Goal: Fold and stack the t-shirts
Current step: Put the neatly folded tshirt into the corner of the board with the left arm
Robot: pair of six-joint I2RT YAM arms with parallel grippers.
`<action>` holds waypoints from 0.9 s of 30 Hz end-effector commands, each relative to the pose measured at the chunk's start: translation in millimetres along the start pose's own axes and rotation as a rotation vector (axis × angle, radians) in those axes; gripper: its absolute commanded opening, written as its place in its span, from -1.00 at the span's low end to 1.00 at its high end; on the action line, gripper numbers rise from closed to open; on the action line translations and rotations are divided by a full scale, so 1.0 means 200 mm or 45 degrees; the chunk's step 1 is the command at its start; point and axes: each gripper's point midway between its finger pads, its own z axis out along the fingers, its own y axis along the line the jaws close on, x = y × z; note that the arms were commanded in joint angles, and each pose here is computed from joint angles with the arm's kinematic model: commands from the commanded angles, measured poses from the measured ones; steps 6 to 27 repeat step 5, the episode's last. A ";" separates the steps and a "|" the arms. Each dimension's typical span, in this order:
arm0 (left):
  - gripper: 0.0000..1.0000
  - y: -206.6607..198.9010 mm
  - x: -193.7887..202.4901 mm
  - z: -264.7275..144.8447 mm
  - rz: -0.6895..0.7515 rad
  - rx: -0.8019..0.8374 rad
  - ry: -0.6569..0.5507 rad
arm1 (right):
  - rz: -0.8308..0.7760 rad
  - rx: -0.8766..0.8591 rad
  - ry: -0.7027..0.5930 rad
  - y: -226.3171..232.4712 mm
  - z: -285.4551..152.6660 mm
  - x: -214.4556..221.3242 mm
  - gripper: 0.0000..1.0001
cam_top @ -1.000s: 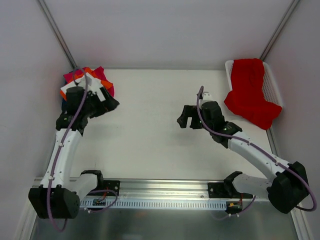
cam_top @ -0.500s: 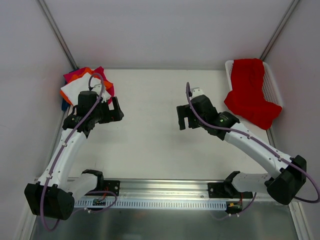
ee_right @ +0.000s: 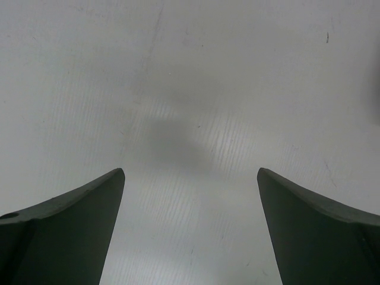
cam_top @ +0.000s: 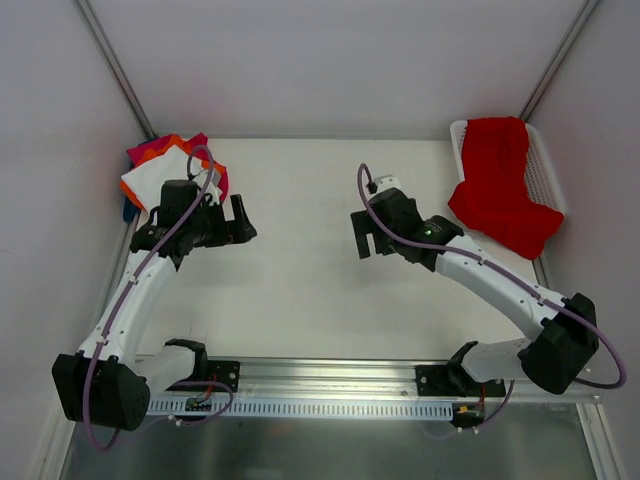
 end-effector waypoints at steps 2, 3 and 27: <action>0.98 -0.02 -0.04 -0.02 0.023 0.009 -0.039 | -0.026 -0.005 -0.044 0.01 -0.02 -0.08 0.99; 0.98 -0.02 -0.04 -0.02 0.023 0.009 -0.039 | -0.018 -0.017 -0.065 0.02 -0.02 -0.11 0.99; 0.98 -0.01 -0.05 -0.02 0.022 0.001 -0.044 | -0.004 0.000 -0.065 0.01 0.00 -0.12 0.99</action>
